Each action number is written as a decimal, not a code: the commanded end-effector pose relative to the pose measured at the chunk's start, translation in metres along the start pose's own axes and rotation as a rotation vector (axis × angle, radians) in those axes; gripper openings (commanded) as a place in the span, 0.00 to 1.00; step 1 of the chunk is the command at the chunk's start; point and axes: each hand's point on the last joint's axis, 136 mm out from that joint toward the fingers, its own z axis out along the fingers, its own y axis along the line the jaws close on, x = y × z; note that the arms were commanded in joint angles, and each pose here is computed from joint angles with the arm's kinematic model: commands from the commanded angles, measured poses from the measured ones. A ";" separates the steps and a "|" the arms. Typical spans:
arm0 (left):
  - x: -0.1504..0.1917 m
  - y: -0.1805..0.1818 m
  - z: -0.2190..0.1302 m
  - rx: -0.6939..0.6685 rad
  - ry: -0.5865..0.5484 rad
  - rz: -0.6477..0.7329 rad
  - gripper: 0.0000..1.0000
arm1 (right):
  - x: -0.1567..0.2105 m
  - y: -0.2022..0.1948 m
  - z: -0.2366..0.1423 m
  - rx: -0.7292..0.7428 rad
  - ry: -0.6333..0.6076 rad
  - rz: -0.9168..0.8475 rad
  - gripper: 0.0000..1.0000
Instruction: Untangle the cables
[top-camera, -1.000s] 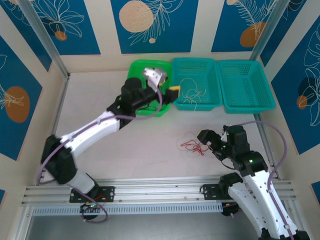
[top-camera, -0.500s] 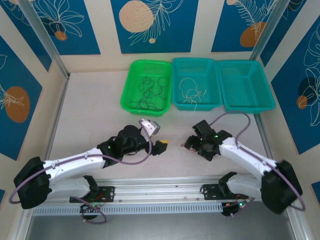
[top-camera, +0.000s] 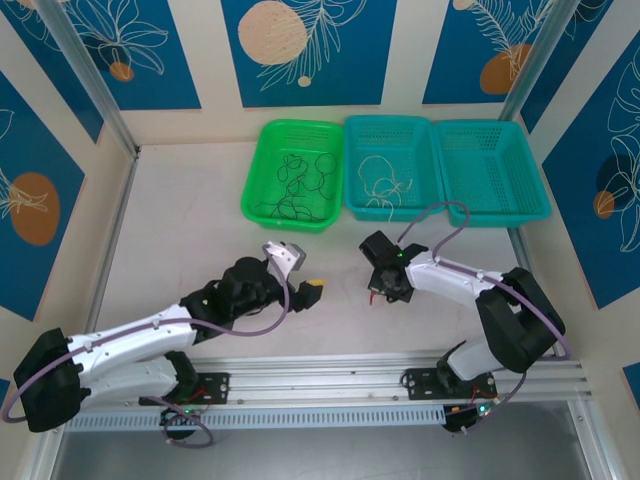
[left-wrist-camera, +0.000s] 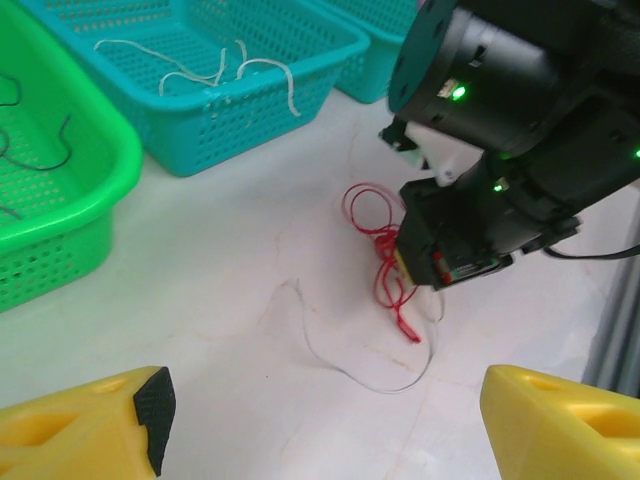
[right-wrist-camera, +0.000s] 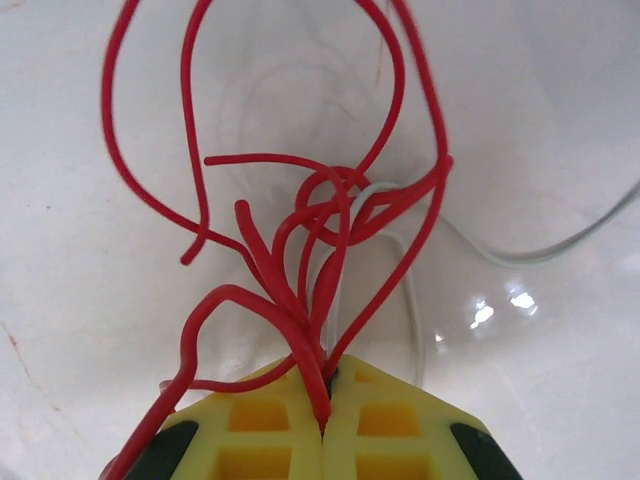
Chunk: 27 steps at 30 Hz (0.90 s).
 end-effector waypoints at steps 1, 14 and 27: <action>-0.002 0.024 -0.007 -0.115 0.023 -0.058 0.81 | -0.013 0.013 -0.025 -0.077 -0.085 -0.158 0.00; 0.008 0.007 0.027 0.173 0.152 -0.468 0.88 | -0.012 0.044 -0.087 -0.417 -0.162 -0.269 0.00; 0.061 0.023 0.107 -0.023 0.248 -0.638 0.81 | -0.002 0.056 -0.097 -0.537 -0.133 -0.218 0.00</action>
